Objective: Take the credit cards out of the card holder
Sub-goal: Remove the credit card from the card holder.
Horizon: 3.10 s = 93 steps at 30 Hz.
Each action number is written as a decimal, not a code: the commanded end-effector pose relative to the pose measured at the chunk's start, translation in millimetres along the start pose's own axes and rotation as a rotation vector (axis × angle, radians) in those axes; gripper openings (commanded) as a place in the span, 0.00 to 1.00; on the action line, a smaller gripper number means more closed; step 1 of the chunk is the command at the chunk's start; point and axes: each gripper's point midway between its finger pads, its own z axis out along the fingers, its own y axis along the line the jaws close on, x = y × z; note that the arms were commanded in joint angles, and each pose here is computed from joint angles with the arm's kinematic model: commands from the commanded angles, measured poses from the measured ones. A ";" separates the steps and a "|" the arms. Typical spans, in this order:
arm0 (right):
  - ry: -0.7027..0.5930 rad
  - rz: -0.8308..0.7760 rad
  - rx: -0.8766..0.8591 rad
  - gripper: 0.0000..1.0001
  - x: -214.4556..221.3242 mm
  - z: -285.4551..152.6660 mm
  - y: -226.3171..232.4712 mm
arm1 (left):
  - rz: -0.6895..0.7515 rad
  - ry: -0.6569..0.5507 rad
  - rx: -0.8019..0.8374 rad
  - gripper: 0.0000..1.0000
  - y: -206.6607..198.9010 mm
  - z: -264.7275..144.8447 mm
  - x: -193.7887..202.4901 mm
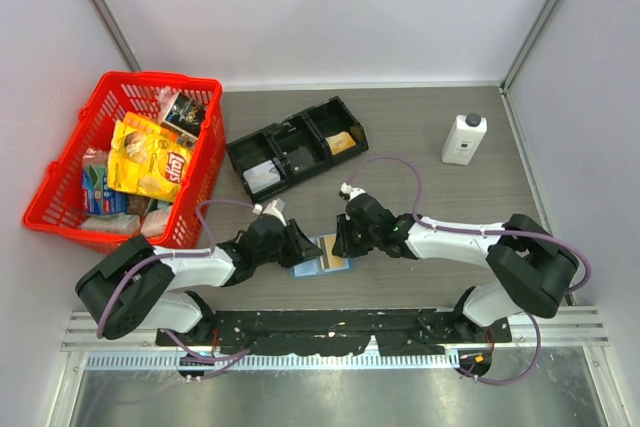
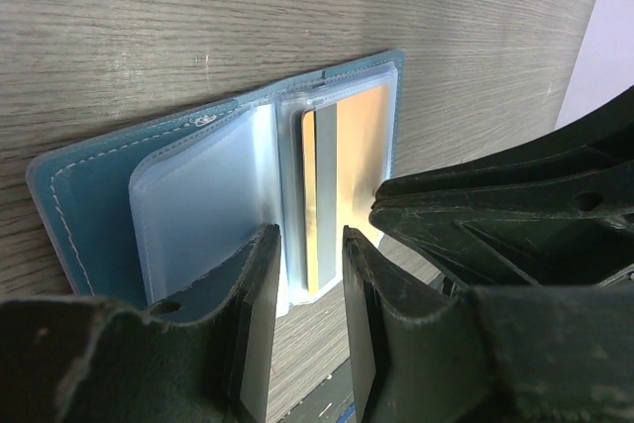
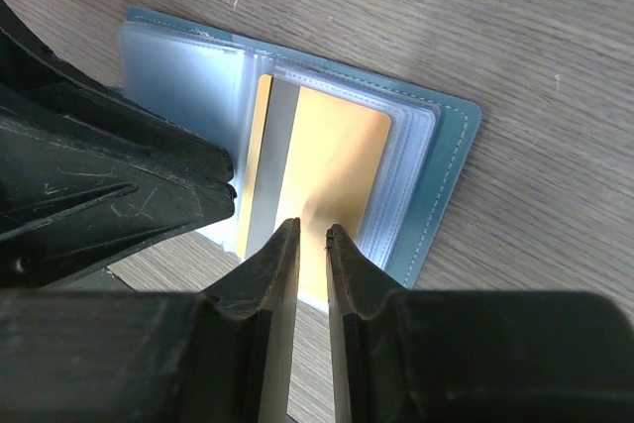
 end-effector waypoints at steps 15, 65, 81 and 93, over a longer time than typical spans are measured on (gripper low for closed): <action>-0.048 -0.007 0.029 0.22 -11.3 -2.6 -2.8 | -0.008 -0.008 0.015 0.35 -0.8 -0.2 -1.5; 0.056 0.008 0.020 0.18 26.2 19.8 -20.4 | -0.173 -0.140 0.294 0.00 -19.1 -19.8 -21.4; 0.084 0.023 0.059 0.15 33.1 20.3 -38.6 | -0.235 -0.186 0.098 0.00 24.4 -32.3 -25.7; 0.087 0.014 0.027 0.15 29.8 22.4 -33.3 | -0.216 -0.163 0.103 0.44 22.5 -22.2 -24.5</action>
